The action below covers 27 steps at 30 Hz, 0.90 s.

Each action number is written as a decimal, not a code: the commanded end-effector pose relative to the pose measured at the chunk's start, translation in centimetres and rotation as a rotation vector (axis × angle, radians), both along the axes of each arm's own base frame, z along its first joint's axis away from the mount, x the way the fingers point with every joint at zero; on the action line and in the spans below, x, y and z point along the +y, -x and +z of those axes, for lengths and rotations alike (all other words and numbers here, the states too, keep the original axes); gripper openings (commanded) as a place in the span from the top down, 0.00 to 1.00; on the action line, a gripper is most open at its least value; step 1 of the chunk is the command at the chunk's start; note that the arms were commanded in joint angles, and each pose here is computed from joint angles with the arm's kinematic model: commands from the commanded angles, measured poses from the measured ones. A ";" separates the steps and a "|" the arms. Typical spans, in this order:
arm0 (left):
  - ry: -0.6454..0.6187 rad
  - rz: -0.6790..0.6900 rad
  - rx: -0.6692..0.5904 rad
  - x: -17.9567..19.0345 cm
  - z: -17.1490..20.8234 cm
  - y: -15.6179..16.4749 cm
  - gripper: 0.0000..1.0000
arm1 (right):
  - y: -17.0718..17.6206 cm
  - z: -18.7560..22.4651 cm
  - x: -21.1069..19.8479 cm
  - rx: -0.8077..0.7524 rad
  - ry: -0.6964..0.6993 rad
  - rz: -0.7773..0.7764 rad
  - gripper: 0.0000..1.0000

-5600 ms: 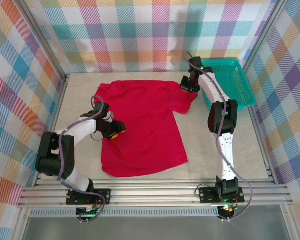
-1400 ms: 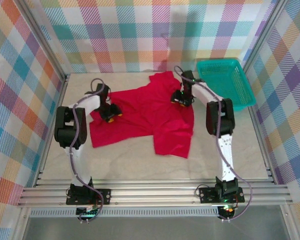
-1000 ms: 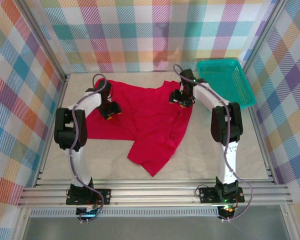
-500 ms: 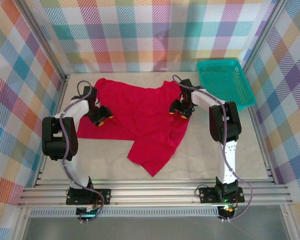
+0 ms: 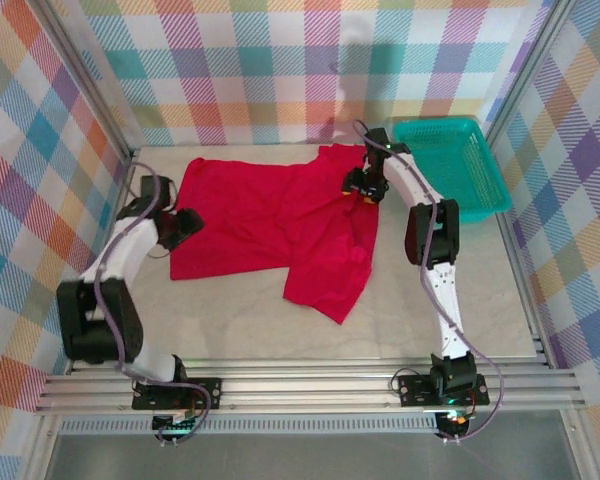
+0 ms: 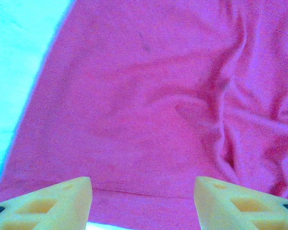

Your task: Fold the inside-out t-shirt

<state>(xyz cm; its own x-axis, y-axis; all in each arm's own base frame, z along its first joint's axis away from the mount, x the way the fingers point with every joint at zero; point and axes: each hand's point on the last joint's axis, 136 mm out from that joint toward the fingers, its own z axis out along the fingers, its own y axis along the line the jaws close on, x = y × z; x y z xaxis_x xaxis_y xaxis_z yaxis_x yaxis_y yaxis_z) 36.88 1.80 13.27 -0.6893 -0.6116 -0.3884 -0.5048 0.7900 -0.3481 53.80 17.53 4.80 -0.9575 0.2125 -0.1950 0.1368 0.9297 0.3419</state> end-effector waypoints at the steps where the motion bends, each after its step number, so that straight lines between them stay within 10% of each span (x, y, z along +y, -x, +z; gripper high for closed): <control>1: -0.003 0.159 0.069 3.7 -2.1 3.7 0.45 | 3.0 7.8 2.9 -0.096 -0.087 0.078 0.36; 7: 0.187 0.314 0.109 5.6 -6.0 6.3 0.68 | 7.8 9.6 3.4 -0.134 -0.135 0.100 0.36; 27: 0.317 0.360 0.160 5.4 -11.3 3.9 0.67 | 11.4 8.8 2.9 -0.096 -0.126 0.140 0.36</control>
<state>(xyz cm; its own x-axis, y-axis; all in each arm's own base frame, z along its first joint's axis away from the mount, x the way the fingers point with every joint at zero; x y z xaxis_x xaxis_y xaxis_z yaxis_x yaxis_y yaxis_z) 31.39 7.04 2.12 -0.4687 -0.8820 -0.0485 -0.8065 0.4496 -0.3839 42.29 20.03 11.74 -0.9647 0.1224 -0.2333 0.0075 0.8979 0.4402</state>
